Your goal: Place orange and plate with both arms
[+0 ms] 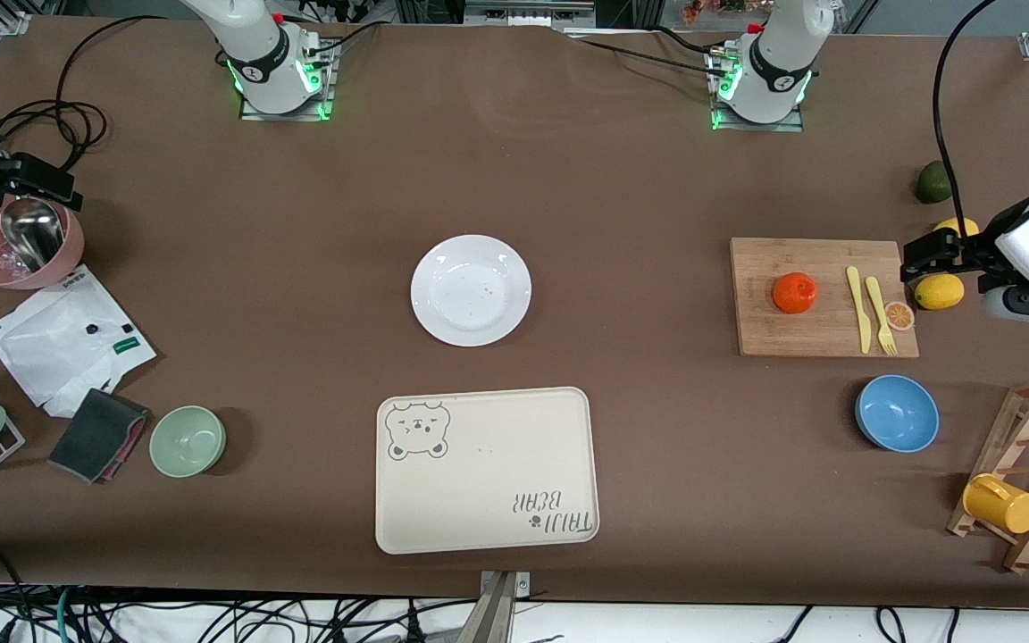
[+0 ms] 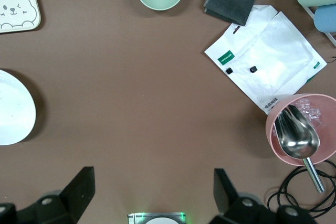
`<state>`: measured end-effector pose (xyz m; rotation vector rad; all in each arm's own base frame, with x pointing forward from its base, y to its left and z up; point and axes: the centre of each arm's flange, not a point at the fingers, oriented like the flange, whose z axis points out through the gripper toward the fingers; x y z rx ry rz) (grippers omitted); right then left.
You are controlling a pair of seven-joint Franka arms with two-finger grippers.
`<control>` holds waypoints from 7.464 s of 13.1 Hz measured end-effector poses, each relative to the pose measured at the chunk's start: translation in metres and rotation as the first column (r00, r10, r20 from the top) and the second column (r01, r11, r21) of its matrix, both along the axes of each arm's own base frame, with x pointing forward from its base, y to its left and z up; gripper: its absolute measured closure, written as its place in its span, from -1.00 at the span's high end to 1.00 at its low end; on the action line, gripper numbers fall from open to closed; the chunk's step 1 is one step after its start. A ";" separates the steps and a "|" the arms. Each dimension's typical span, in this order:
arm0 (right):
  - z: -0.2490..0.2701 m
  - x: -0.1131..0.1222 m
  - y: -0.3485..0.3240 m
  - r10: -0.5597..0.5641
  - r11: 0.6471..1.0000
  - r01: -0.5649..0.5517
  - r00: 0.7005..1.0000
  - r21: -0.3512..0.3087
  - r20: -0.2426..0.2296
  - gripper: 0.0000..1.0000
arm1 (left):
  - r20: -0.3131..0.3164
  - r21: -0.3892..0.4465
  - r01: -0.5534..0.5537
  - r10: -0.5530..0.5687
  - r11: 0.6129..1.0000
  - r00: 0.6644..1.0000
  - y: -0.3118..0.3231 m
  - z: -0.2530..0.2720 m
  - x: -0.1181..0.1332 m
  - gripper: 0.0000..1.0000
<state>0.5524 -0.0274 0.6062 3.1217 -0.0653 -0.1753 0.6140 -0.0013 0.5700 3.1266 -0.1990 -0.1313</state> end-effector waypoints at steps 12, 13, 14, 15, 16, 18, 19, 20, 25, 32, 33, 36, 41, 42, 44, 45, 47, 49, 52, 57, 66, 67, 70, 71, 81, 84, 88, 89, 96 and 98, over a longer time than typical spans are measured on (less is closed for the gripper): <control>0.000 0.000 0.001 0.002 1.000 -0.002 1.000 0.000 0.000 1.00 | -0.028 -0.001 0.017 -0.017 1.000 0.999 -0.011 -0.009 0.001 1.00; 0.000 0.000 0.001 0.002 1.000 -0.002 1.000 0.000 0.000 1.00 | -0.034 -0.001 0.016 -0.016 1.000 0.999 -0.010 -0.010 0.001 1.00; 0.000 0.000 0.001 0.002 1.000 -0.002 1.000 0.000 0.000 1.00 | -0.036 -0.001 0.015 -0.015 1.000 0.999 -0.009 -0.011 0.001 1.00; 0.000 0.000 0.001 0.002 1.000 -0.002 1.000 0.000 0.000 1.00 | -0.038 -0.001 0.013 -0.013 1.000 0.999 -0.008 -0.011 0.001 1.00; 0.000 0.000 0.001 0.002 1.000 -0.002 1.000 0.000 0.000 1.00 | -0.038 0.000 0.013 -0.013 1.000 0.999 -0.008 -0.011 0.001 1.00; 0.000 0.000 0.001 0.002 1.000 -0.002 1.000 0.000 0.000 1.00 | -0.044 0.000 0.013 -0.013 1.000 0.999 -0.008 -0.013 0.001 1.00; 0.000 0.000 0.001 0.002 1.000 -0.002 1.000 0.000 0.000 1.00 | -0.049 -0.001 0.012 -0.013 1.000 0.999 -0.008 -0.015 0.002 1.00; 0.000 0.000 0.001 0.002 1.000 -0.002 1.000 0.000 0.000 1.00 | -0.054 -0.001 0.012 -0.012 1.000 0.998 -0.008 -0.018 0.002 1.00; 0.000 0.000 0.001 0.002 1.000 -0.002 1.000 0.000 0.000 1.00 | -0.182 0.001 0.005 -0.005 1.000 0.983 -0.006 -0.080 -0.009 1.00; 0.000 0.000 0.002 0.002 1.000 -0.002 1.000 0.000 0.000 1.00 | -0.218 0.001 0.003 -0.003 1.000 0.976 -0.006 -0.230 -0.044 1.00; 0.000 0.000 0.002 0.002 1.000 -0.002 1.000 0.000 0.000 1.00 | -0.198 0.001 0.004 -0.004 1.000 0.980 -0.008 -0.249 -0.050 1.00; 0.000 0.000 0.002 0.002 1.000 -0.002 1.000 0.000 0.000 1.00 | -0.152 -0.001 0.006 -0.006 1.000 0.988 -0.011 -0.301 -0.071 1.00; 0.000 0.000 0.002 0.002 1.000 -0.002 1.000 0.000 0.000 1.00 | -0.168 0.059 0.078 -0.067 0.995 0.984 -0.010 -0.350 -0.082 1.00; 0.000 0.000 0.002 0.002 1.000 -0.002 1.000 0.000 0.000 1.00 | -0.159 0.057 0.080 -0.070 0.995 0.985 -0.010 -0.357 -0.084 1.00; 0.000 0.000 0.002 0.001 1.000 -0.001 1.000 0.000 0.000 1.00 | -0.156 0.052 0.080 -0.071 0.995 0.985 -0.011 -0.371 -0.092 1.00; 0.000 0.000 0.002 0.001 1.000 -0.001 1.000 0.000 0.000 1.00 | -0.159 0.051 0.080 -0.071 0.995 0.985 -0.011 -0.375 -0.094 0.99; 0.000 0.000 0.002 0.001 1.000 -0.001 1.000 0.000 0.000 1.00 | -0.162 0.051 0.082 -0.073 0.995 0.984 -0.012 -0.376 -0.096 0.62; 0.000 0.000 0.002 0.001 1.000 -0.001 1.000 0.000 0.000 1.00 | -0.163 0.050 0.084 -0.075 0.995 0.984 -0.013 -0.375 -0.096 0.56; 0.000 0.000 0.002 0.001 1.000 -0.001 1.000 0.000 0.000 1.00 | -0.186 0.049 0.097 -0.087 0.994 0.979 -0.021 -0.367 -0.091 0.56; 0.000 0.000 0.002 0.001 1.000 -0.001 1.000 0.000 0.000 1.00 | -0.193 0.039 0.011 -0.003 0.999 0.981 -0.102 -0.287 -0.049 0.56; 0.000 0.000 0.002 0.001 1.000 -0.001 1.000 0.000 0.000 1.00 | -0.142 -0.005 -0.325 0.321 0.946 0.936 -0.377 -0.251 -0.067 0.56; 0.000 0.000 0.002 0.001 1.000 -0.001 1.000 0.000 0.000 1.00 | -0.145 -0.012 -0.357 0.352 0.934 0.925 -0.408 -0.255 -0.071 0.56; 0.000 0.000 0.002 0.001 1.000 -0.001 1.000 0.000 0.000 1.00 | -0.134 -0.090 -0.462 0.449 0.882 0.883 -0.490 -0.274 -0.087 0.56; 0.000 0.000 0.002 0.001 1.000 -0.001 1.000 0.000 0.000 1.00 | -0.129 -0.130 -0.485 0.470 0.865 0.873 -0.511 -0.282 -0.094 0.56; 0.000 0.000 0.002 0.001 1.000 -0.001 1.000 0.000 0.000 1.00 | -0.130 -0.235 -0.558 0.543 0.796 0.830 -0.560 -0.332 -0.119 0.56; 0.000 0.000 0.002 0.001 1.000 -0.001 1.000 0.000 -0.001 1.00 | -0.139 -0.186 -0.560 0.543 0.807 0.828 -0.556 -0.355 -0.123 0.56; 0.000 0.000 0.002 0.001 1.000 -0.001 1.000 0.000 -0.001 1.00 | -0.142 -0.154 -0.544 0.526 0.825 0.839 -0.562 -0.378 -0.136 0.89; 0.000 0.000 0.002 0.001 1.000 -0.001 1.000 0.000 -0.001 1.00 | -0.139 -0.160 -0.544 0.527 0.824 0.838 -0.562 -0.374 -0.133 1.00; -0.038 0.025 0.013 0.019 1.000 -0.019 1.000 -0.008 -0.023 1.00 | -0.116 -0.011 -0.532 0.528 0.846 0.841 -0.519 -0.253 -0.106 1.00; -0.068 0.036 0.016 0.022 1.000 -0.023 0.997 -0.012 -0.072 1.00 | -0.113 0.047 -0.492 0.494 0.869 0.862 -0.481 -0.209 -0.094 1.00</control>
